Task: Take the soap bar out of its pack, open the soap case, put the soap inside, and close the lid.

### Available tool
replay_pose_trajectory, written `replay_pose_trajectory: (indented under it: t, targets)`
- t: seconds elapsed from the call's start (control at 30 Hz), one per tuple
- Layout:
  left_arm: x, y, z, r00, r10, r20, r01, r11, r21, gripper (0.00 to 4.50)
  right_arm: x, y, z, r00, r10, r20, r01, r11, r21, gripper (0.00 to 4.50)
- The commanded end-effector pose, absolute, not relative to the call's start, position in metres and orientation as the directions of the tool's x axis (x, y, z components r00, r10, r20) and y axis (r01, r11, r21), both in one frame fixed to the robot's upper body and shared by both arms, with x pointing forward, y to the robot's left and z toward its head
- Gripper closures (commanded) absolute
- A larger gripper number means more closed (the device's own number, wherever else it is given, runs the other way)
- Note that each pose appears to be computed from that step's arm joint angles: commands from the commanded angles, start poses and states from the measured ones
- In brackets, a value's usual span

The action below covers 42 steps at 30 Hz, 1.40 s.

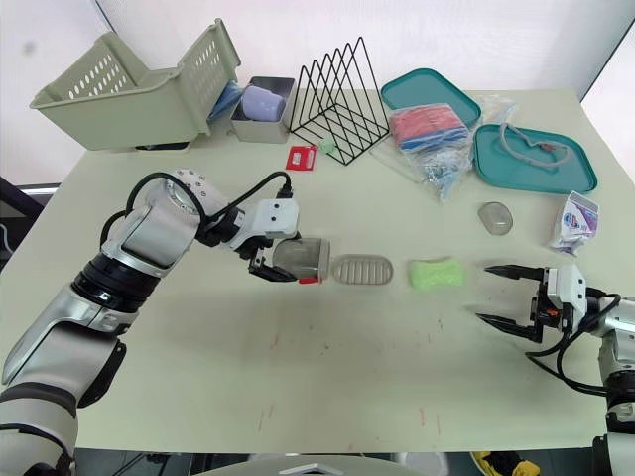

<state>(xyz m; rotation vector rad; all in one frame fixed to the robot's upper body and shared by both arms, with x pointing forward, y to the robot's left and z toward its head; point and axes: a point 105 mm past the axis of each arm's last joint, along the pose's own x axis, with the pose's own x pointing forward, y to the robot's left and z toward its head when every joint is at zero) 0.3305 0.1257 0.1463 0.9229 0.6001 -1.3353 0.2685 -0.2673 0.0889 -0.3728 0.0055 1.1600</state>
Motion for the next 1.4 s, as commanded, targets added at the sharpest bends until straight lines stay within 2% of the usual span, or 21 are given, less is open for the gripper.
replay_pose_trajectory:
  t: [0.03,0.53,0.9,1.23,1.4]
  targets:
    - [0.33,0.125,0.149,0.188,-0.565,-0.804,0.971,-0.018,0.239,0.39,0.269,-0.273,0.098,0.414,0.886,-0.208,-0.884,0.337,-0.322,0.01]
    - [0.313,0.137,0.117,0.108,-0.531,-0.841,0.991,-0.008,0.132,0.39,0.268,-0.276,0.1,0.419,0.882,-0.217,-0.881,0.337,-0.333,0.01]
    - [0.297,0.143,0.096,0.026,-0.528,-0.849,0.998,0.064,-0.009,0.39,0.267,-0.276,0.1,0.416,0.882,-0.223,-0.883,0.332,-0.332,0.01]
    - [0.301,0.149,0.077,0.093,-0.481,-0.872,0.995,0.004,0.103,0.39,0.266,-0.276,0.1,0.414,0.881,-0.227,-0.883,0.33,-0.333,0.01]
    - [0.3,0.148,0.073,0.095,-0.494,-0.864,0.994,0.004,0.107,0.39,0.266,-0.276,0.1,0.412,0.881,-0.232,-0.884,0.326,-0.335,0.01]
